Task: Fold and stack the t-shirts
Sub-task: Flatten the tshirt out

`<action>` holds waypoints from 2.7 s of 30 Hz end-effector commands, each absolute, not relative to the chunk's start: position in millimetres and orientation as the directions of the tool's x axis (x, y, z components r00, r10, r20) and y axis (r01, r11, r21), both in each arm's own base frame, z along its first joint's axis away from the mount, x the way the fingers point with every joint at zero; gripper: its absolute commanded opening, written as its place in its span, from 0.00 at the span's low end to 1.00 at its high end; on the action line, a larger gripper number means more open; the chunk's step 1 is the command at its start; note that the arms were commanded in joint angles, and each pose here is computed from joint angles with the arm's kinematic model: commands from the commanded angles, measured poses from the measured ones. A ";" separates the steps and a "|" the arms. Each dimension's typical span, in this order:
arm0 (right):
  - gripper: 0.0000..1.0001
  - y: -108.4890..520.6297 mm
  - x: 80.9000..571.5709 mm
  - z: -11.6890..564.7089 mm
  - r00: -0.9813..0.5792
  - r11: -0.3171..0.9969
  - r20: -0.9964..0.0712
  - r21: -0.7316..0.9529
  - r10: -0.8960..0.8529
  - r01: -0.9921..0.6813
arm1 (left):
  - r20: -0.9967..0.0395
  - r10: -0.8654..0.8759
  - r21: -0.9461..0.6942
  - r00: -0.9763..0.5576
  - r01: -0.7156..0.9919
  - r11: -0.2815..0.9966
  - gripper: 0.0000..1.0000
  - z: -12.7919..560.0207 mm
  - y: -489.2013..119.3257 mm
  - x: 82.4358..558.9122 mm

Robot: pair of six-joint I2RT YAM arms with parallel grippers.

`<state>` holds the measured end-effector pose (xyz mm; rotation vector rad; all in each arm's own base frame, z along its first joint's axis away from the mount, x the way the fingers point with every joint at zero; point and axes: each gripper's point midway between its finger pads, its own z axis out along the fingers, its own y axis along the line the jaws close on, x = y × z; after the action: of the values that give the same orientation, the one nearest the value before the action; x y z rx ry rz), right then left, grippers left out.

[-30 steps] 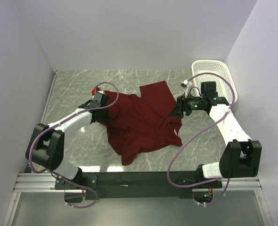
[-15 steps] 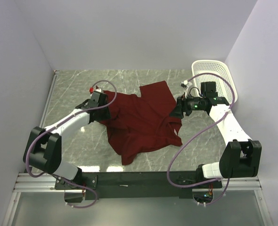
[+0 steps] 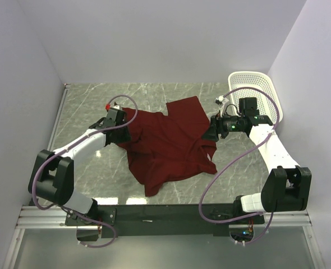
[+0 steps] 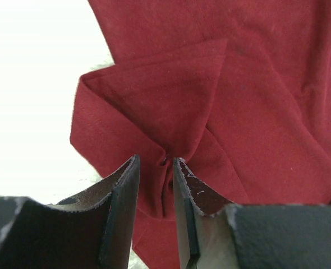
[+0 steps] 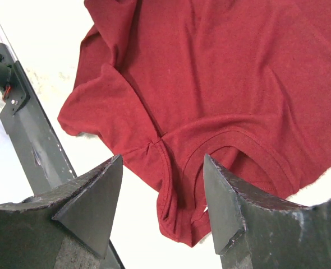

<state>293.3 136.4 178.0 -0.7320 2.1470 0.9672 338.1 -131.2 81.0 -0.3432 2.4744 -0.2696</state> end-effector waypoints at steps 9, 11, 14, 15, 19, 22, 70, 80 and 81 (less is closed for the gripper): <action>0.66 136.4 294.3 188.0 -0.594 0.554 -0.776 0.405 -0.214 -0.728 | -0.569 -0.303 -0.253 -0.764 -0.187 0.949 0.08 78.5 -128.2 345.1; 0.66 136.9 293.9 187.5 -0.595 0.551 -0.775 0.406 -0.215 -0.729 | -0.594 -0.311 -0.246 -0.742 -0.201 0.948 0.01 89.2 -122.0 343.8; 0.66 136.6 293.8 187.9 -0.594 0.550 -0.775 0.406 -0.215 -0.730 | -0.606 -0.337 -0.263 -0.721 -0.219 0.940 0.01 102.4 -116.5 333.2; 0.66 136.6 294.0 188.8 -0.591 0.550 -0.777 0.404 -0.215 -0.731 | -0.598 -0.348 -0.271 -0.722 -0.227 0.936 0.01 101.7 -115.2 326.1; 0.66 136.8 293.0 190.6 -0.586 0.549 -0.781 0.400 -0.215 -0.734 | -0.572 -0.512 -0.425 -0.640 -0.303 0.853 0.01 137.3 -110.4 289.2; 0.66 137.3 292.2 192.7 -0.582 0.546 -0.785 0.399 -0.214 -0.737 | -0.456 -0.755 -0.566 -0.471 -0.501 0.655 0.01 163.6 -90.7 250.8; 0.65 383.3 168.7 73.3 0.223 -0.299 -0.595 0.029 -0.772 -0.954 | -0.635 -0.772 -0.763 0.004 -0.162 0.626 0.82 325.8 -7.9 158.9; 0.61 388.1 182.5 41.8 0.176 -0.239 -0.530 0.053 -0.829 -0.970 | -0.698 -0.715 -0.705 -0.035 -0.143 0.695 0.81 321.9 -17.9 175.6; 0.60 387.5 184.9 39.1 0.166 -0.227 -0.524 0.054 -0.836 -0.972 | -0.695 -0.719 -0.709 -0.030 -0.136 0.692 0.81 321.8 -17.5 173.7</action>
<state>171.1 377.2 32.6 -2.2022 1.7282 0.6940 173.2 -14.7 313.8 -0.7780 1.5904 -0.5206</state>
